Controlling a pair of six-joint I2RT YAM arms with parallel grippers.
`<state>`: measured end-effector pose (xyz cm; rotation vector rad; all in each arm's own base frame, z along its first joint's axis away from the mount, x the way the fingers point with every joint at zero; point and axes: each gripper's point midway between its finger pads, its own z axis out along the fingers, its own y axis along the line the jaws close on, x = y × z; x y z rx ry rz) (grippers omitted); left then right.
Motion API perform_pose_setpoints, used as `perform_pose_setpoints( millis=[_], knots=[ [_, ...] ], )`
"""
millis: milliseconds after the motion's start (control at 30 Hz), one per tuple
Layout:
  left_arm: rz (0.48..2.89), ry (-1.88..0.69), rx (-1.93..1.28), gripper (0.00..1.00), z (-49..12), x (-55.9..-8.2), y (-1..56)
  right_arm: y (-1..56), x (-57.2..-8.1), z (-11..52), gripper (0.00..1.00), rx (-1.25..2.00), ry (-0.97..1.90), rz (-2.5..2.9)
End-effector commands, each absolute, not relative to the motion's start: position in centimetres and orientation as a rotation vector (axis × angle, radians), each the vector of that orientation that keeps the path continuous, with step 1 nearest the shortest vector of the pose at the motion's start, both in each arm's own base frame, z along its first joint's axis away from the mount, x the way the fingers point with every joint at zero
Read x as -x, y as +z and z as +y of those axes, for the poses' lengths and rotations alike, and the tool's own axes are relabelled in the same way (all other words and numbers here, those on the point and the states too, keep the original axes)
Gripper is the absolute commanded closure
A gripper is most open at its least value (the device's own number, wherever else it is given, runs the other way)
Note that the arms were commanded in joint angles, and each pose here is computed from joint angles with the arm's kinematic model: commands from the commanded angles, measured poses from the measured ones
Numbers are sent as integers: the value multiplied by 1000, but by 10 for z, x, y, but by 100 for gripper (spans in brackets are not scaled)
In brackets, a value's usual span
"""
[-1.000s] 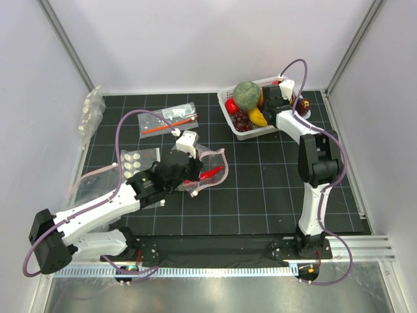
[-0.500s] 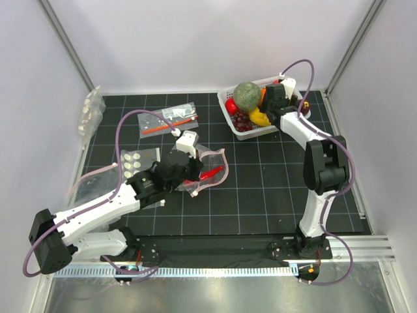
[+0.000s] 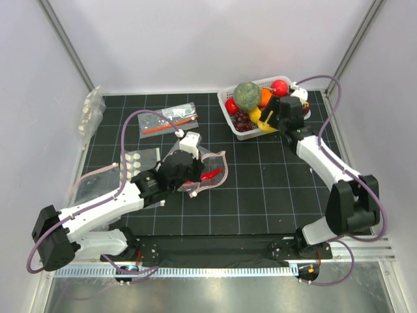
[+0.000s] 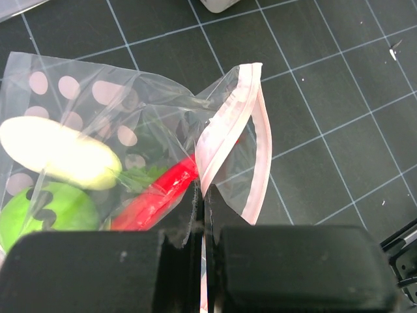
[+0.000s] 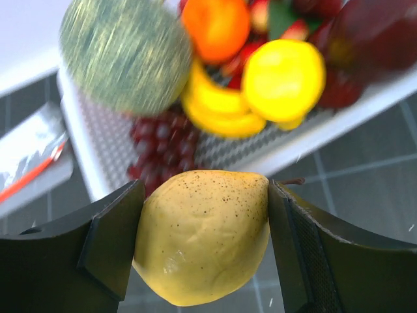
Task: Place the food in the zip-top bag and seal the zipper
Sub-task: Pick up the fake fruit from the bin, then place the fake fruit in the zipper food storage bag.
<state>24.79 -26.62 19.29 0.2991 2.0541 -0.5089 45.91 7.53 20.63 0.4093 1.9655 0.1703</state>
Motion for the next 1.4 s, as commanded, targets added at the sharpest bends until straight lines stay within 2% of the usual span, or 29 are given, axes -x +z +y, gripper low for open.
perform_pose_setpoints(
  millis=[0,333,600,867,1067,1367],
  knots=[
    [2011,-548,-279,100,-274,-254,213,237,-428,115,67,-342,410,1889],
    [2080,-573,-255,100,-272,-264,200,260,-334,210,68,-85,665,1856],
    [2111,-625,-219,100,-267,-268,198,260,-300,242,69,48,835,1787],
    [2058,-616,-155,100,-251,-269,214,258,-265,303,72,273,1007,1727],
    [2038,-705,-160,100,-255,-258,230,262,-251,321,72,360,1040,1693],
    [1965,-1049,-216,100,-280,-220,270,267,-261,299,73,239,964,1673]
  ],
)
